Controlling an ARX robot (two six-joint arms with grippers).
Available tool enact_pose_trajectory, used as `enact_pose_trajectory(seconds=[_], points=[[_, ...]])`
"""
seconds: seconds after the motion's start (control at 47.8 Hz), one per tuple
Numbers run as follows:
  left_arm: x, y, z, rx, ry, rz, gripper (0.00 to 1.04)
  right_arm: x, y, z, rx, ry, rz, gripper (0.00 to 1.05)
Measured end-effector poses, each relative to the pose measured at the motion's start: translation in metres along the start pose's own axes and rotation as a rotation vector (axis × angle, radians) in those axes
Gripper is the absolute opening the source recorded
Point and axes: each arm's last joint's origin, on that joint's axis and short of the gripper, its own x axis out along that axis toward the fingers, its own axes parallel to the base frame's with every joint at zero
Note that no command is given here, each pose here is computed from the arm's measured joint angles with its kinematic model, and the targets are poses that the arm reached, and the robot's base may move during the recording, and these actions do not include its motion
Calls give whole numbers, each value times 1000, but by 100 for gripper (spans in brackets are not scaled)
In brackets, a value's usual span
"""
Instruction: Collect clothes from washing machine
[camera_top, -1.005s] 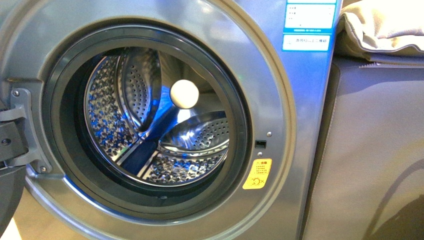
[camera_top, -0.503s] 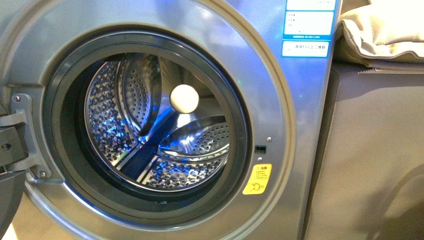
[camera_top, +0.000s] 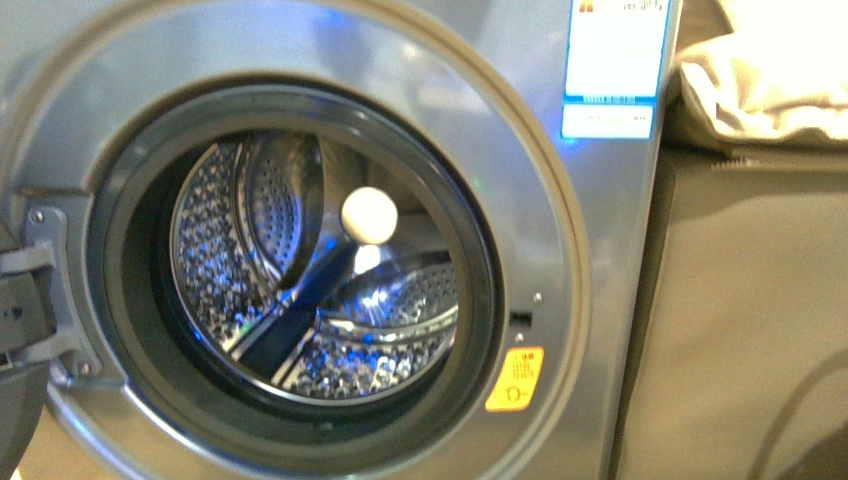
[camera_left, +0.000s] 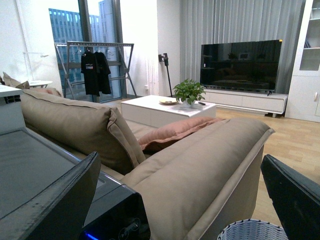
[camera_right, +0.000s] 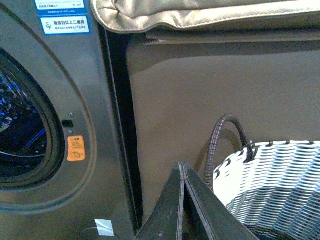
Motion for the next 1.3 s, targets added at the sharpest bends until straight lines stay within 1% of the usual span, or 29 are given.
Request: enact_pose_trajectory(seconds=[0.23, 0.272, 0.335, 0.377, 0.523, 0.586, 0.649, 0.775, 0.858, 0.942, 1.026, 1.152, 1.193, 1.298], points=[[0, 0, 0, 0, 0, 1, 98, -4, 0, -19, 0, 4, -2, 2], [2, -2, 3, 41, -30, 92, 98, -5, 0, -22, 0, 4, -3, 2], [6, -3, 8, 87, -33, 209, 98, -6, 0, -25, 0, 2, -2, 2], [7, -4, 13, 115, -32, 230, 98, -7, 0, -27, 0, 2, -2, 2], [5, -10, 21, 179, -47, 239, 98, -10, 0, -33, 0, -2, -3, 2], [-2, -10, 25, 206, -61, 266, 98, -15, 0, -37, 0, 21, -2, 2], [-14, -8, 29, 224, -71, 291, 98, -18, 0, -39, 0, 6, -2, 2], [-53, 1, 33, 279, -72, 395, 98, -19, 0, -40, 0, -5, -3, 2], [-75, 5, 31, 295, -56, 451, 98, -19, 0, -42, 0, -3, -2, 2], [-93, 8, 24, 298, -39, 509, 98, -19, 0, -45, 0, -6, -3, 2], [-107, 11, 10, 279, -11, 559, 98, -19, 0, -53, 0, -3, -2, 2], [-124, 14, -18, 228, 45, 633, 98, -19, 0, -54, 0, -1, -3, 2], [-133, 14, -32, 195, 67, 657, 98, -19, 0, -54, 0, -2, -2, 2], [-149, 12, -52, 144, 91, 697, 98, -19, 0, -54, 0, -2, -2, 2]])
